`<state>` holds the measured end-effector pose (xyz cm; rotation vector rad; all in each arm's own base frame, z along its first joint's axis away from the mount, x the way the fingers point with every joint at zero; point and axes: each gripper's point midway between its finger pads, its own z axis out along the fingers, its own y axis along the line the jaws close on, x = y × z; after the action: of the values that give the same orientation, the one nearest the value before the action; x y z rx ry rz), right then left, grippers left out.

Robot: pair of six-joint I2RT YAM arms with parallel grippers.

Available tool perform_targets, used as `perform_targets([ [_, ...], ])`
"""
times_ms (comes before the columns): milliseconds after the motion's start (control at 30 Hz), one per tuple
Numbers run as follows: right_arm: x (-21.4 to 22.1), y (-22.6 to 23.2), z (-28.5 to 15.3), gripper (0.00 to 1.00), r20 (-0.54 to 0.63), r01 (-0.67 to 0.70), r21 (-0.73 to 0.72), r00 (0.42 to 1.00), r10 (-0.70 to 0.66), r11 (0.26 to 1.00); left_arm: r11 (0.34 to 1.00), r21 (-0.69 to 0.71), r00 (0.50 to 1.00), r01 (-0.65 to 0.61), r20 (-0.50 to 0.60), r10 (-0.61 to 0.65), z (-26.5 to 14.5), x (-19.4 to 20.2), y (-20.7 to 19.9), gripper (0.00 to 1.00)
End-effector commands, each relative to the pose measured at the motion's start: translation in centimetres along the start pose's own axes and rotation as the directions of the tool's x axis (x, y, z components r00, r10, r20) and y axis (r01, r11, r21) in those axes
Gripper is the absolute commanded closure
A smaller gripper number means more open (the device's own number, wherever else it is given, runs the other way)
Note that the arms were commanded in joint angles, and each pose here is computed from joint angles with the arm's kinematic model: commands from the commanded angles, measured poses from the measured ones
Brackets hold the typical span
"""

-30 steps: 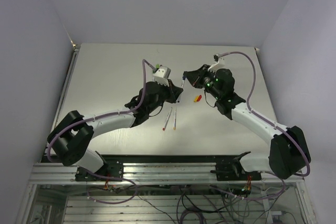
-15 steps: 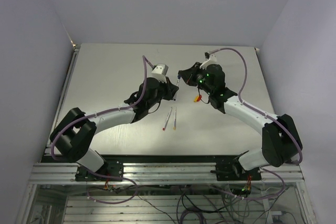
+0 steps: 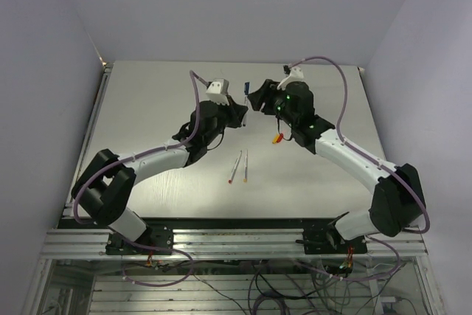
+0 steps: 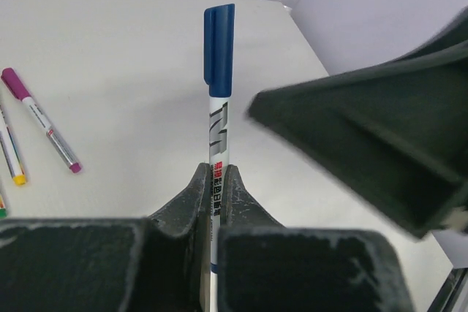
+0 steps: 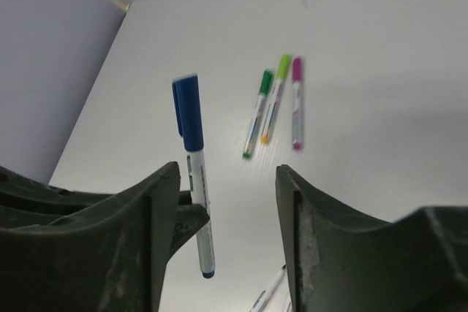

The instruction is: Insert the pens into the pen caps

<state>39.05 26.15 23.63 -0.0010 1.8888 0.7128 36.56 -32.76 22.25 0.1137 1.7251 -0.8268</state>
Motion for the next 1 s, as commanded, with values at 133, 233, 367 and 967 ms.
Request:
perform_targets([
  [133, -8.8, -2.1, -5.4, 0.42, 0.289, 0.042, 0.187, 0.952, -0.096, 0.981, 0.997, -0.058, 0.999, 0.042, -0.028, -0.044, 2.6, 2.0, 1.9, 0.93],
  [233, -9.0, -3.5, -7.0, 0.42, 0.303, 0.024, 0.256, 0.947, -0.104, 0.966, 0.996, -0.082, 0.998, 0.035, -0.044, -0.039, 4.4, 2.1, 2.5, 0.93],
  [367, -6.3, -5.8, -8.2, 0.41, 0.267, -0.001, 0.312, 0.960, -0.087, 0.950, 0.988, -0.150, 0.995, 0.030, -0.090, -0.044, 7.6, 3.2, 4.3, 0.93],
  [967, -2.9, -8.4, -10.9, 0.42, 0.208, -0.033, 0.383, 0.977, -0.051, 0.923, 0.884, -0.437, 0.944, -0.168, -0.329, 0.016, 15.4, 7.9, 15.2, 0.93],
])
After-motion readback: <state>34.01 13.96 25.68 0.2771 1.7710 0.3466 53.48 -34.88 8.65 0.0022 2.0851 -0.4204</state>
